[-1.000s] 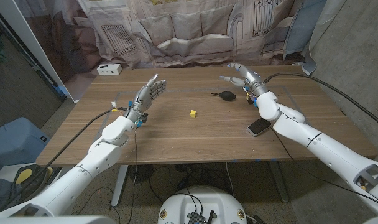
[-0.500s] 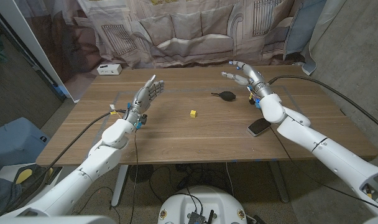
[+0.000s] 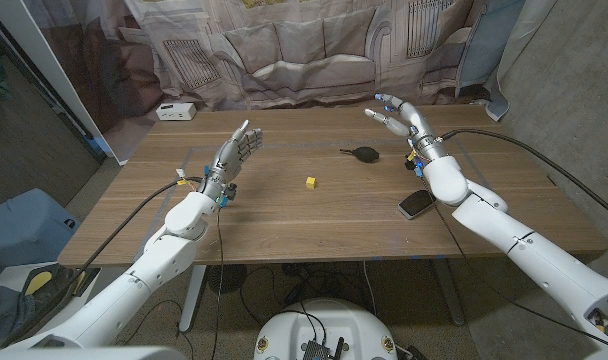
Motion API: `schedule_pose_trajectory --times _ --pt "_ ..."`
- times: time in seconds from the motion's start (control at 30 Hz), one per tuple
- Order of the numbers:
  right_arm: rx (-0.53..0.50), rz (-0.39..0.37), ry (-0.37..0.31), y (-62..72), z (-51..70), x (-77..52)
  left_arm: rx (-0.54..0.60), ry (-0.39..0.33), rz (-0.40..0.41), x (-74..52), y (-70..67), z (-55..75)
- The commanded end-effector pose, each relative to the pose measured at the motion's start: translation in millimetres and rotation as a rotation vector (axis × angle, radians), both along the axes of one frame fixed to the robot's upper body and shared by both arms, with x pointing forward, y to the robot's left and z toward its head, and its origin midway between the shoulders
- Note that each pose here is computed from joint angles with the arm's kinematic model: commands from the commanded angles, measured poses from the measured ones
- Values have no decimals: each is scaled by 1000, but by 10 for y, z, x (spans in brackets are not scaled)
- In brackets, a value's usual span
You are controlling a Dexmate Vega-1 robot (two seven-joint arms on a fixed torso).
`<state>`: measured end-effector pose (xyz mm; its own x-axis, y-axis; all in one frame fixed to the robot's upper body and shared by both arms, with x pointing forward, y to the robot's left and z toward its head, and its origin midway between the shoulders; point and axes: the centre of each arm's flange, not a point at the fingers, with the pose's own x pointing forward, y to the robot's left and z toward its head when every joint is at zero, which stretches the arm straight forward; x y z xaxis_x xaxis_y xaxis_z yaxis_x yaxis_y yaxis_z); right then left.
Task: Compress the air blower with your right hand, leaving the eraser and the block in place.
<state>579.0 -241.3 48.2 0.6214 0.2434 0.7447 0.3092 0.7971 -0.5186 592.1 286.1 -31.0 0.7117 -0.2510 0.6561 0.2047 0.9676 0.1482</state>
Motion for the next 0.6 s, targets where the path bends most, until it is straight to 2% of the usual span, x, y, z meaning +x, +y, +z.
schedule_pose_trajectory --times 0.03,0.37,0.6 --pt "129 72 1 -163 -135 -133 -4 -18 -4 21 16 74" --pt "186 115 24 -260 -233 -176 5 -11 3 26 24 71" --pt "239 179 61 -350 -294 -175 5 -17 9 44 35 95"
